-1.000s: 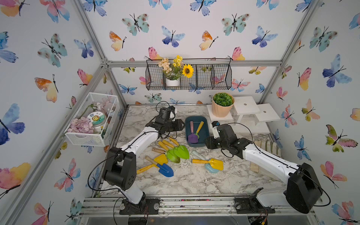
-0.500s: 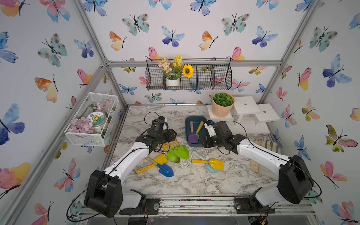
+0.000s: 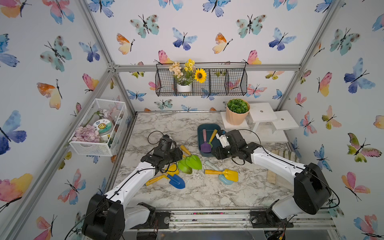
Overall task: Put the shovel into the storage box
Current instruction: Pick up the shovel from the center of the board.
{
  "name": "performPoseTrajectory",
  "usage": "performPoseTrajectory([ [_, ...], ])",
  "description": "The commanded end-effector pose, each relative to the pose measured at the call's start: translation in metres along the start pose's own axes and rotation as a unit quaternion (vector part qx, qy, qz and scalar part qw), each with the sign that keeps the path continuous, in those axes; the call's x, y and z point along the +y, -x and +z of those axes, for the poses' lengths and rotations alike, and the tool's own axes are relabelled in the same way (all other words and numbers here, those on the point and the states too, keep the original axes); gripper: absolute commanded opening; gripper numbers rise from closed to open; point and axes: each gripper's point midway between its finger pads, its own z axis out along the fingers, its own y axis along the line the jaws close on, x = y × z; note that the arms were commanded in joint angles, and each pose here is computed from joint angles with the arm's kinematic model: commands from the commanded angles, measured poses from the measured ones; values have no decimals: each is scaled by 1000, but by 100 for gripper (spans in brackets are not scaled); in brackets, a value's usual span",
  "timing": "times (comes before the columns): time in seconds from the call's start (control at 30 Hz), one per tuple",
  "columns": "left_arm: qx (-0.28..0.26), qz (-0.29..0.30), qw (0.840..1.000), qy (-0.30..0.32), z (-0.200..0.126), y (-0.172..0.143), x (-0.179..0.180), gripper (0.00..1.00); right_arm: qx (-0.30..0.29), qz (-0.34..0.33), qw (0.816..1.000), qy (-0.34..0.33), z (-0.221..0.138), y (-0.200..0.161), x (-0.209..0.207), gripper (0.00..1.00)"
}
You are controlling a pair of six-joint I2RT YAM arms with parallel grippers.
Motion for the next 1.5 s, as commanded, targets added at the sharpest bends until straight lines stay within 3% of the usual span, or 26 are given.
performPoseTrajectory([
  [0.0, -11, -11, 1000, 7, -2, 0, 4, 54, 57, -13, 998, -11, 2, -33, -6, 56],
  [0.53, 6, -7, 1000, -6, 16, -2, -2, 53, 142, -63, 986, -55, 22, -93, 3, 55],
  [0.87, 8, -5, 1000, -1, 17, -5, 2, 53, 171, -141, 967, -126, 35, -105, 2, 53],
  [1.47, 11, -3, 1000, 1, 20, -6, 4, 52, 194, -216, 938, -187, 45, -113, -7, 51],
])
